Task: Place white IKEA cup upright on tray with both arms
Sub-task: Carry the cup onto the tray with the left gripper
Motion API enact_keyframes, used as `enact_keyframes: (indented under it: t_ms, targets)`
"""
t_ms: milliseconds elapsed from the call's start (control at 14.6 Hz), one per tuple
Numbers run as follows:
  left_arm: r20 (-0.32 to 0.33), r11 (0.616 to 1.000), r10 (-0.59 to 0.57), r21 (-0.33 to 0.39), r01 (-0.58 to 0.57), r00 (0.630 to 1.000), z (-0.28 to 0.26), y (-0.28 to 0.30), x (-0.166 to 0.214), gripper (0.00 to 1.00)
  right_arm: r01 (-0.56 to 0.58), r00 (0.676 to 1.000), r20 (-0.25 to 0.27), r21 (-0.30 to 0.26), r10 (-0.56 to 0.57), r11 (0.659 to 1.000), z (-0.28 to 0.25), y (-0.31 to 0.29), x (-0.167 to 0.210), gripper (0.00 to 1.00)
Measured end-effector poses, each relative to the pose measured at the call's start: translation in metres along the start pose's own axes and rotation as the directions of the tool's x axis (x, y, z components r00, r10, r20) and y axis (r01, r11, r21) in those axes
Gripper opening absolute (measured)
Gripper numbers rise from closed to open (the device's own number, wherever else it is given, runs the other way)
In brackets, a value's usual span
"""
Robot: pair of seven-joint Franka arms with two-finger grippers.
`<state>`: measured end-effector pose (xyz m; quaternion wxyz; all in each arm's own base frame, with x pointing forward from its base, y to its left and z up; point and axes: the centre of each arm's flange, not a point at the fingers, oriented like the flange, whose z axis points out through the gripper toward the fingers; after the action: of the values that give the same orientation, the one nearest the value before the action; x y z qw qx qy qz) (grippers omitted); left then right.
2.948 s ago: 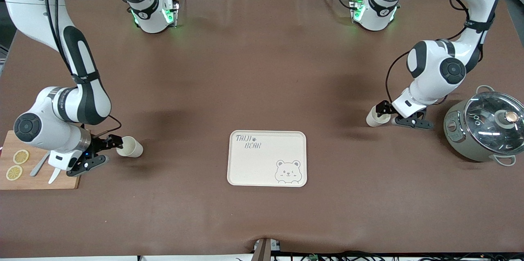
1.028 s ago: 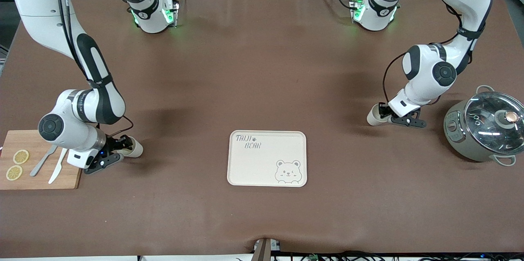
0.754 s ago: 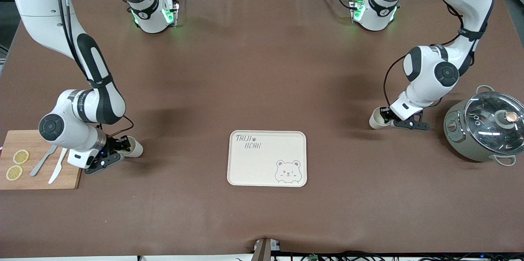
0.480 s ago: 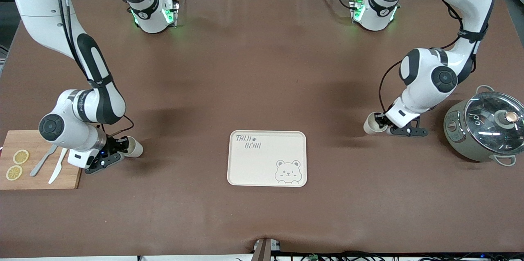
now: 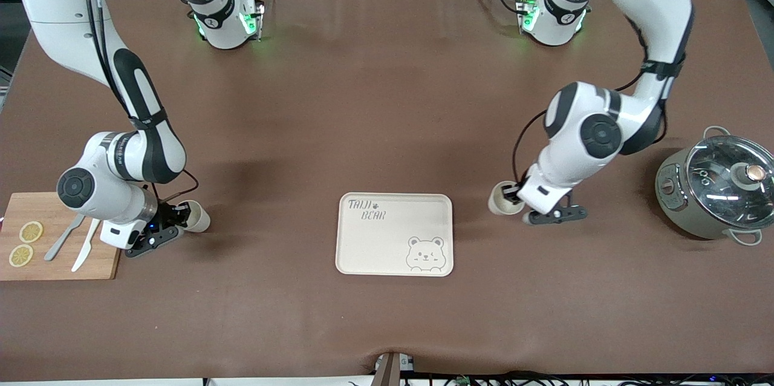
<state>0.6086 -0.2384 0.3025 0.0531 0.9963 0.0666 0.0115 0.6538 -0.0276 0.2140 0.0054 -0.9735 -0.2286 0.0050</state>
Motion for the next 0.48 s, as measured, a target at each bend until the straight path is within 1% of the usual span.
enact_keyframes:
  t_ms: [137, 274, 480]
  targets:
    - [0.008, 1.0, -0.013, -0.009, 0.013, 1.0, 0.016, 0.034, -0.004, 0.04, -0.009, 1.0, -0.001, 0.006, 0.009, 1.0, 0.0, 0.001, -0.001, 0.04]
    - [0.017, 1.0, -0.026, -0.015, 0.027, 1.0, 0.032, 0.061, -0.007, 0.04, -0.029, 1.0, 0.005, 0.028, 0.029, 0.999, 0.001, -0.001, -0.001, 0.04]
    - [0.021, 0.998, -0.058, -0.027, 0.059, 0.998, 0.048, 0.097, -0.012, 0.04, -0.072, 0.997, 0.033, 0.065, 0.07, 0.995, -0.006, -0.005, 0.002, 0.04]
